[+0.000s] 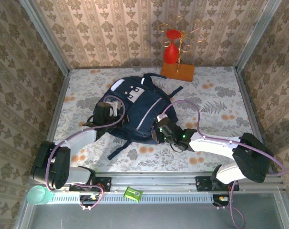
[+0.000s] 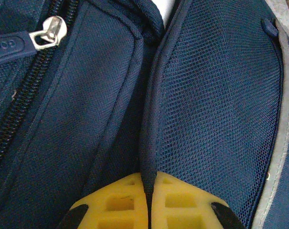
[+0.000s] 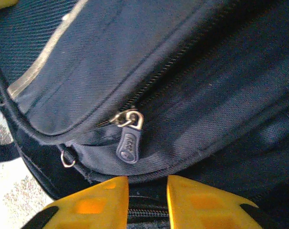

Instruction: Pack the student bag

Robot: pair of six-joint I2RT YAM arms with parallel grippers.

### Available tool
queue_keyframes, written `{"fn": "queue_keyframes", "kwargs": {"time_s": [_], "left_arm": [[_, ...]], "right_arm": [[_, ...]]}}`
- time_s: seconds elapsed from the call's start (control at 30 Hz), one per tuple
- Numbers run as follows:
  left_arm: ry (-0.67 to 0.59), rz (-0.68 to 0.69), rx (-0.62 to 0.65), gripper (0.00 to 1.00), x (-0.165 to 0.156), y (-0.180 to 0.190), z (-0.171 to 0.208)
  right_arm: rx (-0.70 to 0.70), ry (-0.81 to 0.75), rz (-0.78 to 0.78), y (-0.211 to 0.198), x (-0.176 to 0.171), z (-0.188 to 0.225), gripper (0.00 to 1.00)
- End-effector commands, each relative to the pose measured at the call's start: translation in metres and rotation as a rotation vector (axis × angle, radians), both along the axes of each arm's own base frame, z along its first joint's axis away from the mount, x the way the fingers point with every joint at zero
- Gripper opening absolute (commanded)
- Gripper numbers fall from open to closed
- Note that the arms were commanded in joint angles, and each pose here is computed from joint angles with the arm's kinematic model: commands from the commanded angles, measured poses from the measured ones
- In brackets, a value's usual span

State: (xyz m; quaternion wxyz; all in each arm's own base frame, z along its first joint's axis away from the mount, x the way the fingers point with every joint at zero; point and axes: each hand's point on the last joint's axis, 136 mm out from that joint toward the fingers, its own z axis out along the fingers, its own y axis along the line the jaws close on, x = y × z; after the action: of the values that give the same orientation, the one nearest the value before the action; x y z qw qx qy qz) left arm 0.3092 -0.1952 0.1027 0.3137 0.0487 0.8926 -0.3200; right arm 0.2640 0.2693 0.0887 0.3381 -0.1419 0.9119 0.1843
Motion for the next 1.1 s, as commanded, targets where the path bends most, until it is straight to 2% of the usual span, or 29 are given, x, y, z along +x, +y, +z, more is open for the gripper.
{"fn": "queue_keyframes", "kwargs": {"time_s": [0.0, 0.33, 0.7, 0.9, 1.07], "left_arm": [[0.025, 0.018, 0.054, 0.0, 0.0, 0.008, -0.01], [0.024, 0.015, 0.056, 0.0, 0.0, 0.007, -0.01], [0.029, 0.011, 0.06, 0.0, 0.0, 0.007, -0.013], [0.03, 0.013, 0.065, 0.0, 0.0, 0.007, -0.013], [0.026, 0.028, 0.079, 0.0, 0.002, 0.011, -0.013]], "right_arm": [[-0.01, -0.049, 0.094, 0.011, 0.008, 0.011, 0.33], [-0.019, -0.068, 0.17, 0.02, 0.019, 0.005, 0.35], [0.063, -0.103, 0.225, 0.031, 0.035, -0.002, 0.38], [0.09, -0.13, 0.208, 0.028, 0.034, -0.005, 0.25], [0.124, -0.157, 0.154, 0.015, 0.028, -0.005, 0.08]]}}
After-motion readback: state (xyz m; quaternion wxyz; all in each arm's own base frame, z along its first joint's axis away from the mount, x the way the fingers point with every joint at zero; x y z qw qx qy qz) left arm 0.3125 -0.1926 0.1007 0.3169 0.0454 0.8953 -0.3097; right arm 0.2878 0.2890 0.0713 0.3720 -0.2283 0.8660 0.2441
